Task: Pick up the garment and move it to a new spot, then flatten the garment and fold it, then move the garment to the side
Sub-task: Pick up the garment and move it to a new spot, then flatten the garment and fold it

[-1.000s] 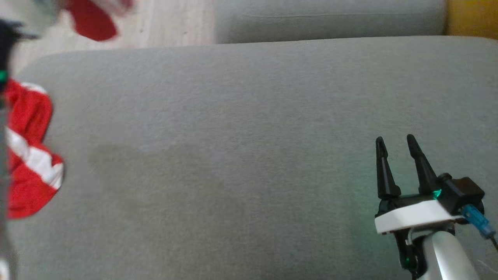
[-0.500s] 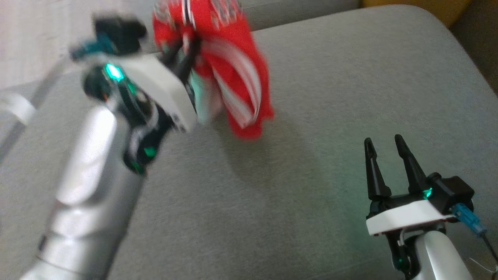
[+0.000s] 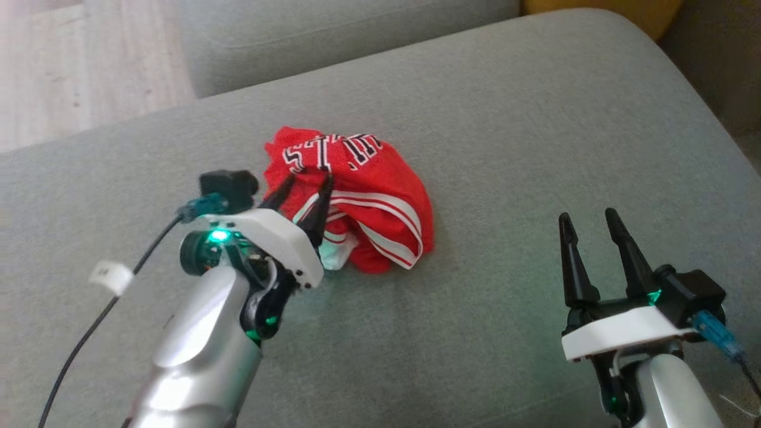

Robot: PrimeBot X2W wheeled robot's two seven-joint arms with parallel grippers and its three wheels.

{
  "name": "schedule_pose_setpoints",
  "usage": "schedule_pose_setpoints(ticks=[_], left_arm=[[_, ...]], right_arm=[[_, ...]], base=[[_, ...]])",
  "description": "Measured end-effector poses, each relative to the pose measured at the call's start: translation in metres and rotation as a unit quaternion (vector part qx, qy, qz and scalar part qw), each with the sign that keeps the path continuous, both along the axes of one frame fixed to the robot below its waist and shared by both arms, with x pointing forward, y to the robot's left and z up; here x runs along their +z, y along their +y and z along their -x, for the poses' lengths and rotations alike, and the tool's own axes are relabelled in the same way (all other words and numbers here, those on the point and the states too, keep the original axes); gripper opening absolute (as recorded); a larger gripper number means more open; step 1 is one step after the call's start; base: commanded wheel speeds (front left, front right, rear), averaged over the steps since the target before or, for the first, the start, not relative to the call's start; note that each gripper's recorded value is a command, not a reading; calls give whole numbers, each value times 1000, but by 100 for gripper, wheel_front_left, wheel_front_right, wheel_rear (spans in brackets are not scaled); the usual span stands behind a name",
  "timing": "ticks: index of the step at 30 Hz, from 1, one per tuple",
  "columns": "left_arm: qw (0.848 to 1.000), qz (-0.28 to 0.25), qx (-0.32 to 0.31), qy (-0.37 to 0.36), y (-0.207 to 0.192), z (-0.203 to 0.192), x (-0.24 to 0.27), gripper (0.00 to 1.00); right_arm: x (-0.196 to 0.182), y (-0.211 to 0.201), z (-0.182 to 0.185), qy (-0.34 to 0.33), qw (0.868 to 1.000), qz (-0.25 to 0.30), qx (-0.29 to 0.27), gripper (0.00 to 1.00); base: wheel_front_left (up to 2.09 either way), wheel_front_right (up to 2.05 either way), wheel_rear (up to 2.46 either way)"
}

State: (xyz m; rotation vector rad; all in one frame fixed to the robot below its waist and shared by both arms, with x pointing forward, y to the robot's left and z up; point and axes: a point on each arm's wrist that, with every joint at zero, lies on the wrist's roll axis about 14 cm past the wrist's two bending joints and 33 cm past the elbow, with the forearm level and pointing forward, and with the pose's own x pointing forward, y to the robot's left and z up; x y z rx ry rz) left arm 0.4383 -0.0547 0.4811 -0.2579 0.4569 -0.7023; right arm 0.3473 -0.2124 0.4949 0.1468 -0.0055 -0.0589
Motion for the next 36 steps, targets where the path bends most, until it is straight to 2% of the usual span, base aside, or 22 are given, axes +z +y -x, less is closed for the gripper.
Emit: schedule_pose_setpoints(ticks=[6,9,10,14,18,25,33,36], left_arm=[[991,68,82,-77,47,-7,38,100],[980,63,142,-128,91,-2,43,100],[980,63,142,-128,91,-2,43,100],[960,32,212,-180,145,16,36,100],[944,9,261,-200,181,36,28,100],[929,-5,313,-198,209,69,21,100],[925,-7,318,-209,215,71,26,100],[924,-7,321,-206,216,72,25,100]], right_arm=[[6,20,-9,-9,999,-3,32,100],[2,28,-9,-1,999,-5,44,100],[2,28,-9,-1,999,-5,44,100],[4,37,-12,-3,998,-1,59,100],[8,42,-14,-4,998,2,68,100],[-7,46,-3,26,997,0,75,100],[-12,52,-3,33,996,-3,83,100],[-14,64,-4,38,994,-20,100,100]], base=[[0,0,0],[0,0,0],[0,0,0],[0,0,0],[0,0,0],[0,0,0],[0,0,0],[0,0,0]])
